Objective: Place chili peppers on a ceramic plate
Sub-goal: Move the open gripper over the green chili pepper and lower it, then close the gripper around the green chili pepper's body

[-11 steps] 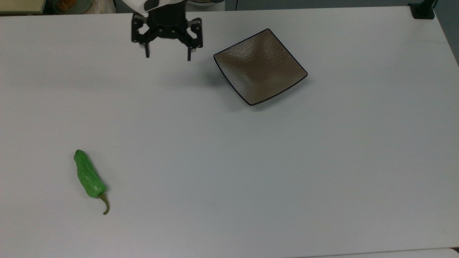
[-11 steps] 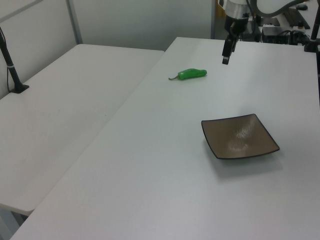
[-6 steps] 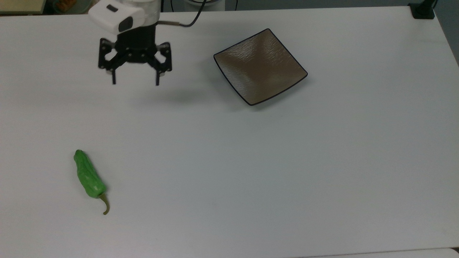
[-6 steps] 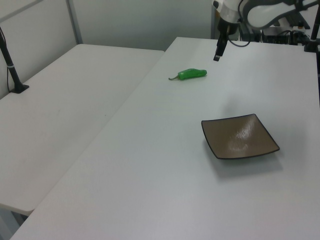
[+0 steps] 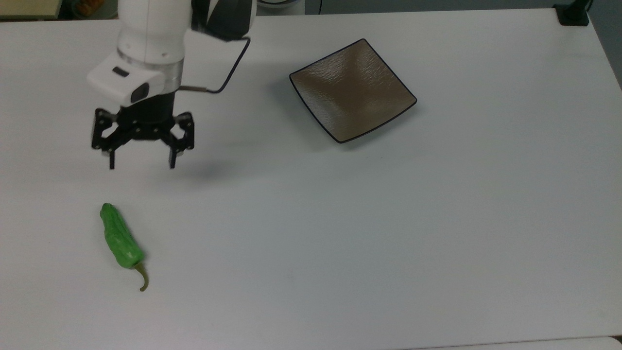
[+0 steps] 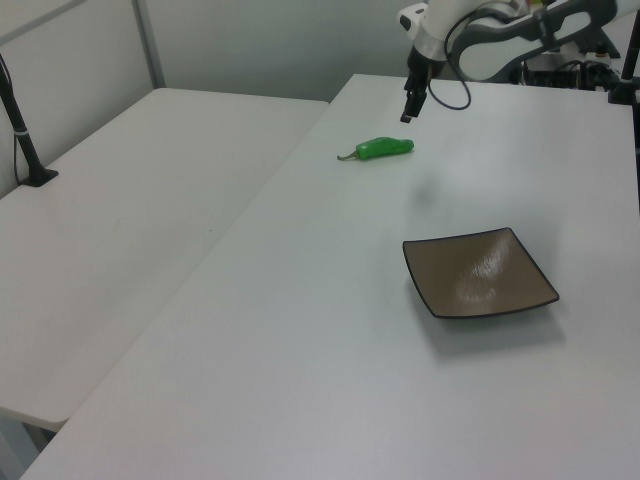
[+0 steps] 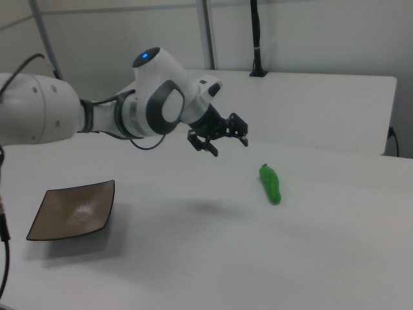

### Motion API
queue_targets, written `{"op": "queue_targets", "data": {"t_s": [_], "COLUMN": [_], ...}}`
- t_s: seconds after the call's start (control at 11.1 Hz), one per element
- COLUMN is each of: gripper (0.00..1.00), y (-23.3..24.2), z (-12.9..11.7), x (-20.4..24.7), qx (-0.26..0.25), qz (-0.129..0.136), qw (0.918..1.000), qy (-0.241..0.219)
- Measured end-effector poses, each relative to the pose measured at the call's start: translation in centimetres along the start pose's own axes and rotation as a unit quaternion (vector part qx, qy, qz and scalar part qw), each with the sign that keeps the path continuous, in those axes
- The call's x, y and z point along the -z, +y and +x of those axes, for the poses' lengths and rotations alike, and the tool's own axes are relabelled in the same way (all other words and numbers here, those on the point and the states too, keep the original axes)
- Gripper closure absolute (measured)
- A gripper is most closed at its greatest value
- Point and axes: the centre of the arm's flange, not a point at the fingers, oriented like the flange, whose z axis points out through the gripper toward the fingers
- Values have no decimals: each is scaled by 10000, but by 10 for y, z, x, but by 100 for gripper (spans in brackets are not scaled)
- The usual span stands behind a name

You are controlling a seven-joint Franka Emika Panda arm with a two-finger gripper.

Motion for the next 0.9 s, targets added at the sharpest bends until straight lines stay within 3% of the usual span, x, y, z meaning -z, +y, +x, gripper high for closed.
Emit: {"op": "queue_targets", "data": {"t_s": [0.36,0.63,0.9], "gripper": [0,0,0], "y": [24,40,39], "z": [2,2,1], "x": [-63,-101,-136], "qx": [-102,-177,-287], "qz": [-312,-429,-321], "qw": [9981,9973,9964], "qy": [520,561,727]}}
